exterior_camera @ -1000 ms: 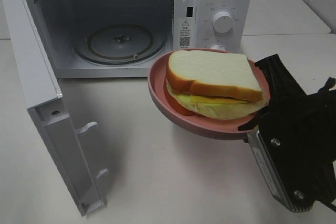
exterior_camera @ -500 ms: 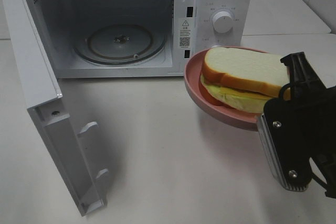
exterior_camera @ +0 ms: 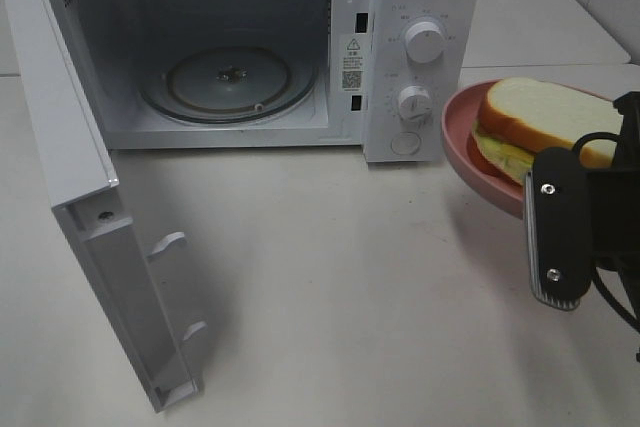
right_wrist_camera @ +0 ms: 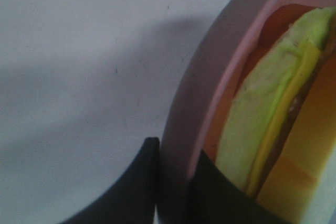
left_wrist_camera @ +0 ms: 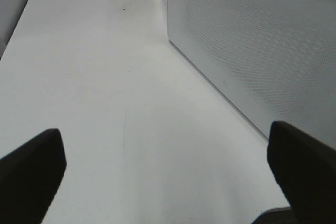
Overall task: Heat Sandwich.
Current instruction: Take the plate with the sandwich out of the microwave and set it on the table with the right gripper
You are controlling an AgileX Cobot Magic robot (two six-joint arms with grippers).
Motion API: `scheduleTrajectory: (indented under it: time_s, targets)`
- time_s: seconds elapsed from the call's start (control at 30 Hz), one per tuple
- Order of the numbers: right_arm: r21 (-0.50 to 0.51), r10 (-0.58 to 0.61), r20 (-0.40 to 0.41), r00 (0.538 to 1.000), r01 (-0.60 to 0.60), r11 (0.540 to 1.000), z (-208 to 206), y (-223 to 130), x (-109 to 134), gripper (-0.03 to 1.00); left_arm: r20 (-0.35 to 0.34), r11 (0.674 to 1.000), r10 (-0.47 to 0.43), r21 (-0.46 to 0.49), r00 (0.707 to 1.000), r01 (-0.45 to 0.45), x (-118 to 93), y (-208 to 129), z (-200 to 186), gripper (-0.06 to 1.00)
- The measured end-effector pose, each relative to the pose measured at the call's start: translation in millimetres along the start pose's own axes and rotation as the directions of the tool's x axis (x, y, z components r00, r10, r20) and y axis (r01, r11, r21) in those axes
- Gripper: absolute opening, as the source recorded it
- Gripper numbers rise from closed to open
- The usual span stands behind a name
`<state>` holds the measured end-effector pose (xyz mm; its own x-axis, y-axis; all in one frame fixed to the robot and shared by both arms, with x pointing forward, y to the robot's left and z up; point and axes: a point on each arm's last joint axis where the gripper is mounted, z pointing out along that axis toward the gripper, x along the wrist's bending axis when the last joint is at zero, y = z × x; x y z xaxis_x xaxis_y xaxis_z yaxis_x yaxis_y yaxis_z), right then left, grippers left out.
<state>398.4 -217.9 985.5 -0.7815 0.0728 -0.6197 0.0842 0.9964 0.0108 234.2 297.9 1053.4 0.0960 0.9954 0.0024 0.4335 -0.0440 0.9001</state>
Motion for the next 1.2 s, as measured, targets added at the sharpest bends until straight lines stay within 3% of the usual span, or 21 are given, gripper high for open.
scheduleTrajectory:
  time_s: [0.27, 0.53, 0.77, 1.2]
  targets:
    - [0.08, 0.109, 0.003, 0.994, -0.109, 0.991, 0, -7, 1, 0.12, 0.0, 1.0, 0.0, 0.0, 1.0, 0.0, 0, 0, 0, 0.99]
    - [0.192, 0.247, 0.016, 0.969, -0.245, 0.95, -2, -17, 3, 0.12, 0.0, 1.0, 0.0, 0.0, 1.0, 0.0, 0, 0, 0, 0.99]
    - [0.283, 0.411, 0.07, 0.909, -0.413, 0.866, -4, -26, 5, 0.12, 0.0, 1.0, 0.0, 0.0, 1.0, 0.0, 0, 0, 0, 0.99]
    - [0.38, 0.574, 0.17, 0.801, -0.591, 0.712, -2, -33, 9, 0.12, 0.0, 1.0, 0.0, 0.0, 1.0, 0.0, 0, 0, 0, 0.99]
